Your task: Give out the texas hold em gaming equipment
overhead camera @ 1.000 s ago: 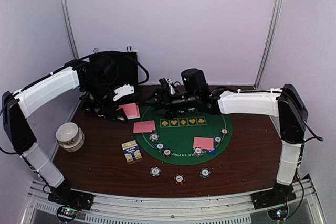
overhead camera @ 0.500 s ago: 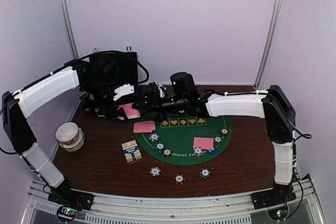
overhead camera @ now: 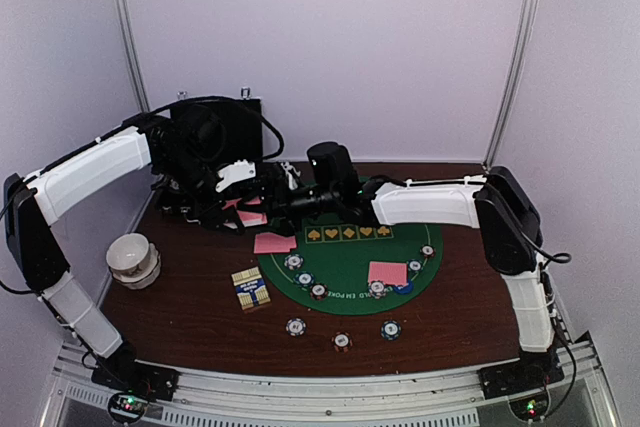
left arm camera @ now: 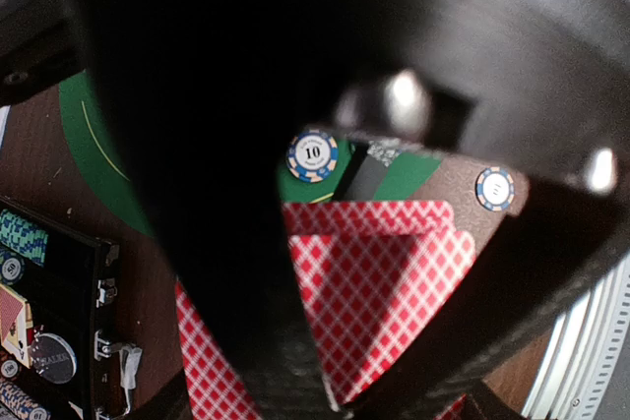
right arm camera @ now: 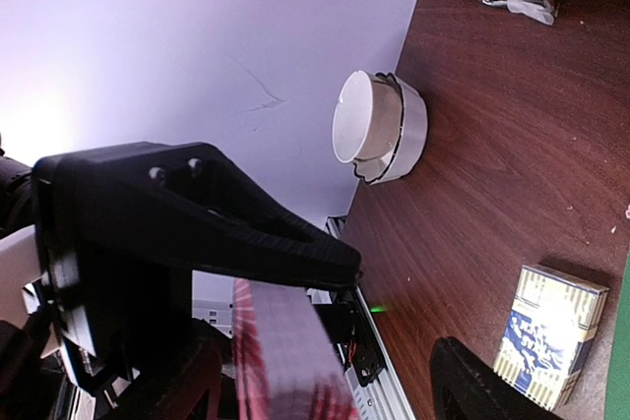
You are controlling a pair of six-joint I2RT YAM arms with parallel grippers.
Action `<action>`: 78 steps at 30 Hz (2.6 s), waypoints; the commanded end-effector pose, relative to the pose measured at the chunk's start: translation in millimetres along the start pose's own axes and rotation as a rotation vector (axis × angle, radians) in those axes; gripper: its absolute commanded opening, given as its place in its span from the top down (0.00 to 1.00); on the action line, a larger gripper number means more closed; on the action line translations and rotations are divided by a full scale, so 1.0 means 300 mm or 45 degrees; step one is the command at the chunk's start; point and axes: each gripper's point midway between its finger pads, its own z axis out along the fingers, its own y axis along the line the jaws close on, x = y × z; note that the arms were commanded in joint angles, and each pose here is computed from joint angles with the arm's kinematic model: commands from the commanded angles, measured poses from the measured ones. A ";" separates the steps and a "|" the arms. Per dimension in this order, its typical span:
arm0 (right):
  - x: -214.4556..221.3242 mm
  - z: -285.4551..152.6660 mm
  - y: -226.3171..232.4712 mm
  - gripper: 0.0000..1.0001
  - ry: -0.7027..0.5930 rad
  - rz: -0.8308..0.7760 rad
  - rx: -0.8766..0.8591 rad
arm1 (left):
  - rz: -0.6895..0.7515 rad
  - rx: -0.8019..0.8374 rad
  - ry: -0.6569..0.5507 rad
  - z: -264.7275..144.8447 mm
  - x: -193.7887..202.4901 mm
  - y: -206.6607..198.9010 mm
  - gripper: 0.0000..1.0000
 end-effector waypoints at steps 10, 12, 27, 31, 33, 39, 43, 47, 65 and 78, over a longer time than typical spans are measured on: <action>-0.028 -0.054 -0.091 0.34 -0.034 0.078 0.070 | 0.025 -0.027 -0.071 -0.043 -0.040 0.005 1.00; -0.030 -0.073 -0.092 0.36 -0.037 0.073 0.083 | 0.023 -0.026 -0.069 -0.042 -0.038 0.004 1.00; -0.043 -0.170 0.074 0.43 -0.057 -0.034 0.014 | 0.021 -0.021 -0.064 -0.037 -0.034 0.003 1.00; -0.045 -0.190 0.111 0.46 -0.055 -0.053 0.007 | 0.021 -0.019 -0.063 -0.035 -0.033 0.003 1.00; -0.041 -0.191 0.113 0.50 -0.049 -0.047 0.004 | 0.020 -0.018 -0.063 -0.034 -0.034 0.004 1.00; -0.034 -0.186 0.114 0.62 -0.035 -0.017 -0.024 | 0.022 -0.023 -0.064 -0.036 -0.037 0.007 1.00; -0.027 -0.184 0.114 0.71 -0.023 0.004 -0.042 | 0.023 -0.026 -0.061 -0.035 -0.035 0.008 1.00; -0.032 -0.191 0.126 0.84 -0.024 0.025 -0.073 | 0.025 -0.029 -0.052 -0.032 -0.030 0.010 1.00; -0.091 -0.438 0.043 1.00 -0.171 0.102 -0.049 | 0.031 -0.044 -0.035 -0.031 -0.020 0.015 1.00; 0.099 -0.784 -0.374 1.00 -0.255 0.259 0.402 | 0.031 -0.039 -0.022 -0.024 -0.008 0.010 1.00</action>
